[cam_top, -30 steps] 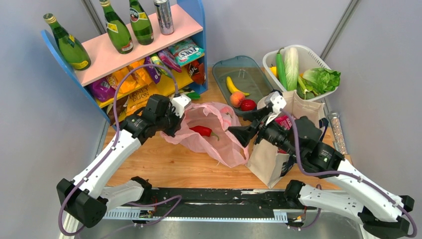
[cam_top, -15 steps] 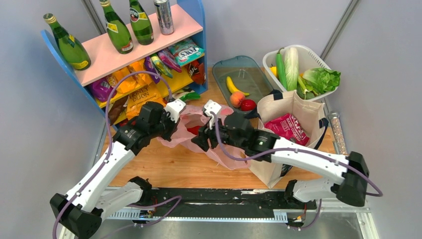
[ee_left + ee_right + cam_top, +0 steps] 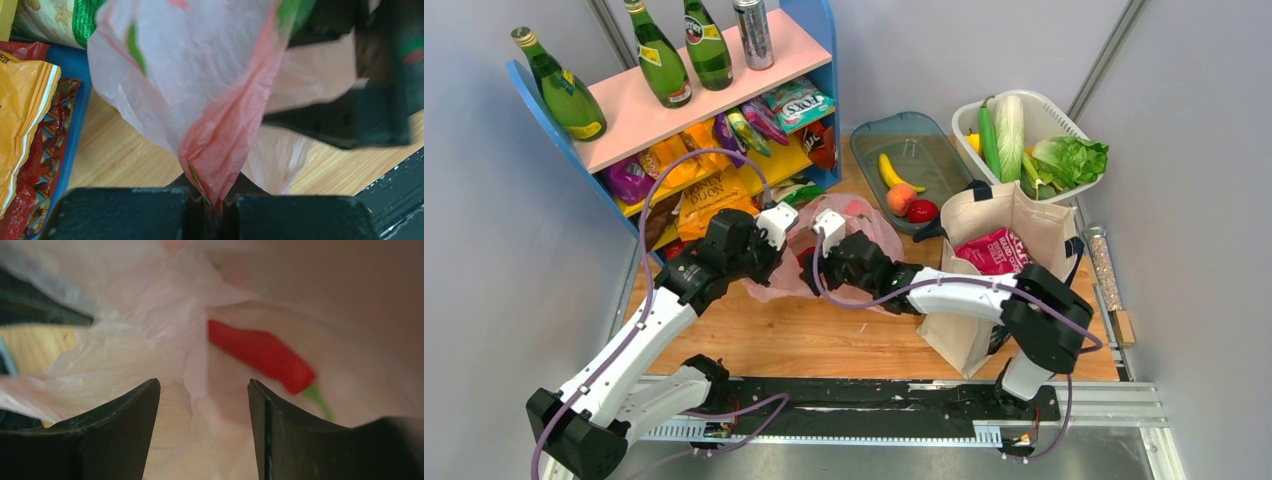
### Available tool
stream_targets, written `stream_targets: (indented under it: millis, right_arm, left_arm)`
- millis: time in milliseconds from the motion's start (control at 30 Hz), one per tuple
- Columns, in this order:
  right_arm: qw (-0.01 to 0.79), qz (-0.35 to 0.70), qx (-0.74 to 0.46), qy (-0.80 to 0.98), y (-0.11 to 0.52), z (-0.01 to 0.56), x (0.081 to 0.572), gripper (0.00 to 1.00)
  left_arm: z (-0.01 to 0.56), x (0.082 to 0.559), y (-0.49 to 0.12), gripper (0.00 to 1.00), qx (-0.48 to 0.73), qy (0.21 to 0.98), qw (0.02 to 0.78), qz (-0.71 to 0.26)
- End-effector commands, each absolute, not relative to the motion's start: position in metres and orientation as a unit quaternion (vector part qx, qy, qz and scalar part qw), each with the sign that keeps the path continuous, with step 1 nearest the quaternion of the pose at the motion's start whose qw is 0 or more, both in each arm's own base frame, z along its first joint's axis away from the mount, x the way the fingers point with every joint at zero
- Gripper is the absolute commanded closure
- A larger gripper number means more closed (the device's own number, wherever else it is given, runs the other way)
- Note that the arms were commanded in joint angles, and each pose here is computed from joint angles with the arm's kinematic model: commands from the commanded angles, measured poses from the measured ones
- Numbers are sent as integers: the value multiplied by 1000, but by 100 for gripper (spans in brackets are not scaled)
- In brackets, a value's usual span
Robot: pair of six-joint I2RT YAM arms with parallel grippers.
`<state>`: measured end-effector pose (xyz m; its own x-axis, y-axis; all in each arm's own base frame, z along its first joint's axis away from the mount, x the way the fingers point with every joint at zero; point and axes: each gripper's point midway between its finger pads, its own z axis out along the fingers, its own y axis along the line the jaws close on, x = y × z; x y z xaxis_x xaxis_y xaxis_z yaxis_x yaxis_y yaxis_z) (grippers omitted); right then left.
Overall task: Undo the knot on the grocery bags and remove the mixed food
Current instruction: Pick up the fake vegetable from the takeout bag.
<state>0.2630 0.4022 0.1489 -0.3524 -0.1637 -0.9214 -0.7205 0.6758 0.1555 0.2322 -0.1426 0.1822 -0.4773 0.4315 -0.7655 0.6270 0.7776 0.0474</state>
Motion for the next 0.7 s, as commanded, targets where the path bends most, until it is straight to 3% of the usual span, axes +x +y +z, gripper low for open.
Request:
stream_targets:
  millis: [0, 233, 467, 600, 667]
  right_arm:
    - [418, 380, -392, 726, 441, 123, 208, 35]
    - [369, 400, -422, 725, 423, 86, 153, 30]
    - [421, 357, -393, 736, 402, 113, 194, 18]
    - [440, 348, -402, 724, 395, 130, 214, 16]
    - [443, 337, -410, 722, 393, 130, 225, 20]
  left_arm:
    - [194, 239, -144, 100, 302, 841, 433, -121]
    - [192, 247, -132, 100, 286, 848, 438, -85]
    - [185, 248, -132, 100, 290, 852, 428, -81]
    - [183, 248, -131, 100, 291, 854, 425, -78]
    - [182, 248, -131, 100, 293, 854, 423, -79]
